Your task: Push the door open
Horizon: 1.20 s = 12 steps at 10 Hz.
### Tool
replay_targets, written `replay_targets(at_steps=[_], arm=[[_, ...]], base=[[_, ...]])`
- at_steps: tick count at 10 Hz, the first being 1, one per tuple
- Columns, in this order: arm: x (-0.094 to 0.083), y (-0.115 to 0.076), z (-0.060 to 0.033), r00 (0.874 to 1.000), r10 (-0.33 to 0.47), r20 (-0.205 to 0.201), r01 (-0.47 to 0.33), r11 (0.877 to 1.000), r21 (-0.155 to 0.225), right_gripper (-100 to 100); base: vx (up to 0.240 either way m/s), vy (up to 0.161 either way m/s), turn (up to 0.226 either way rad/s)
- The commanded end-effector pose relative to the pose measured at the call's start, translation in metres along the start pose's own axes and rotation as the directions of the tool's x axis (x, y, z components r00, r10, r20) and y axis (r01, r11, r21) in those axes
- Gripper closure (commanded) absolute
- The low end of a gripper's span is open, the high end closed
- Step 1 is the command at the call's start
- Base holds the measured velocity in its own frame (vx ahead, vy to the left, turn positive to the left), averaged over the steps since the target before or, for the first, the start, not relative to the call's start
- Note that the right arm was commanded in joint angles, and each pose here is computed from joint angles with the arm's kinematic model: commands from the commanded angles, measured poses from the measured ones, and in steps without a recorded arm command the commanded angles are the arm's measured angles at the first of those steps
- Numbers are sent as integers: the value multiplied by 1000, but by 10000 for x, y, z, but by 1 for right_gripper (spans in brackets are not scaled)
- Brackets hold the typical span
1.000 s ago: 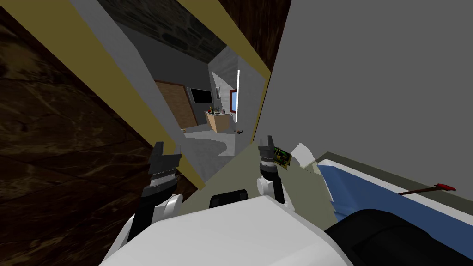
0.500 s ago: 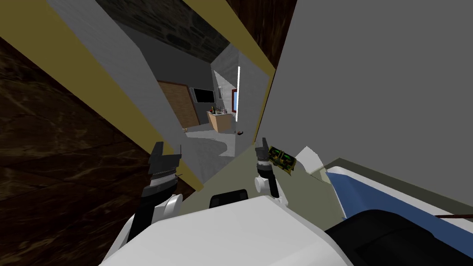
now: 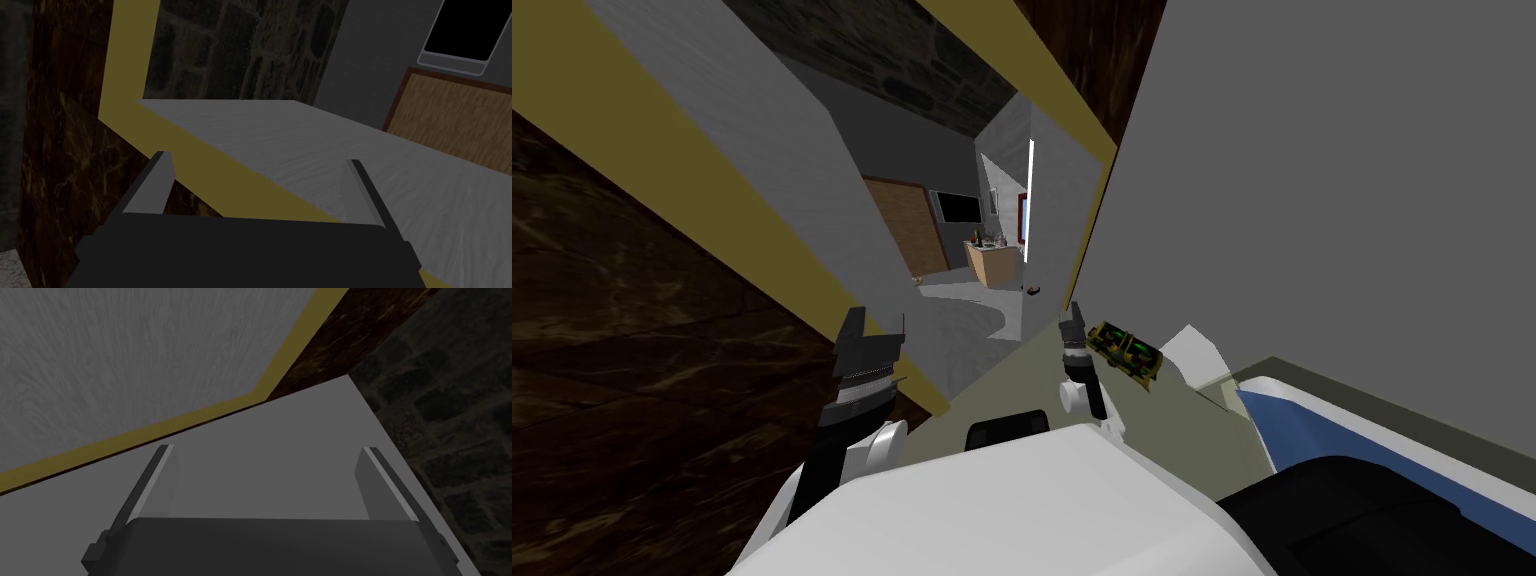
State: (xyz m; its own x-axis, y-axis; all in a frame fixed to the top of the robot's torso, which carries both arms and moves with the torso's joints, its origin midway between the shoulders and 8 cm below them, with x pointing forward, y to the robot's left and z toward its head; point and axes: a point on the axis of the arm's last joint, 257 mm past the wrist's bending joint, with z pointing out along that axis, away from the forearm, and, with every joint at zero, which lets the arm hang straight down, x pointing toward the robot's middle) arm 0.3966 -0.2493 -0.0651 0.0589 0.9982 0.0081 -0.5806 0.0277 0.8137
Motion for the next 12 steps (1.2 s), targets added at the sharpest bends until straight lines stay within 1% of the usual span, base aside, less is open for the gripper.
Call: replay_targets(at_steps=[1,2,3,4,5,6,7,8,9,10,11,12], arm=[[40,-151,-25,1000,7,-10,-7,1000,20,-100],[60,-246,-31,1000,11,-16,-10,999,32,-100],[59,-283,-47,1000,11,-16,-10,999,41,-100],[80,-402,-63,1000,15,-22,-14,998,58,-100],[102,-479,-60,999,20,-29,-18,998,66,-100],[100,-520,-80,999,19,-28,-17,997,75,-100],[120,-630,-95,999,23,-34,-20,996,91,-100],[143,-687,-83,999,28,-41,-24,995,95,-100],[140,-753,-117,999,27,-40,-22,994,110,-100],[161,-843,-123,998,31,-46,-26,992,121,-100],[160,-873,-139,998,31,-46,-25,991,128,-100],[180,-980,-156,998,35,-51,-27,989,144,-100]], base=[[66,-87,93],[87,-126,119],[59,-84,54],[44,-58,74],[50,-90,123],[50,-65,50],[58,-55,79],[63,-89,128],[40,-74,46],[43,-65,69],[44,-57,50],[50,-61,102]])
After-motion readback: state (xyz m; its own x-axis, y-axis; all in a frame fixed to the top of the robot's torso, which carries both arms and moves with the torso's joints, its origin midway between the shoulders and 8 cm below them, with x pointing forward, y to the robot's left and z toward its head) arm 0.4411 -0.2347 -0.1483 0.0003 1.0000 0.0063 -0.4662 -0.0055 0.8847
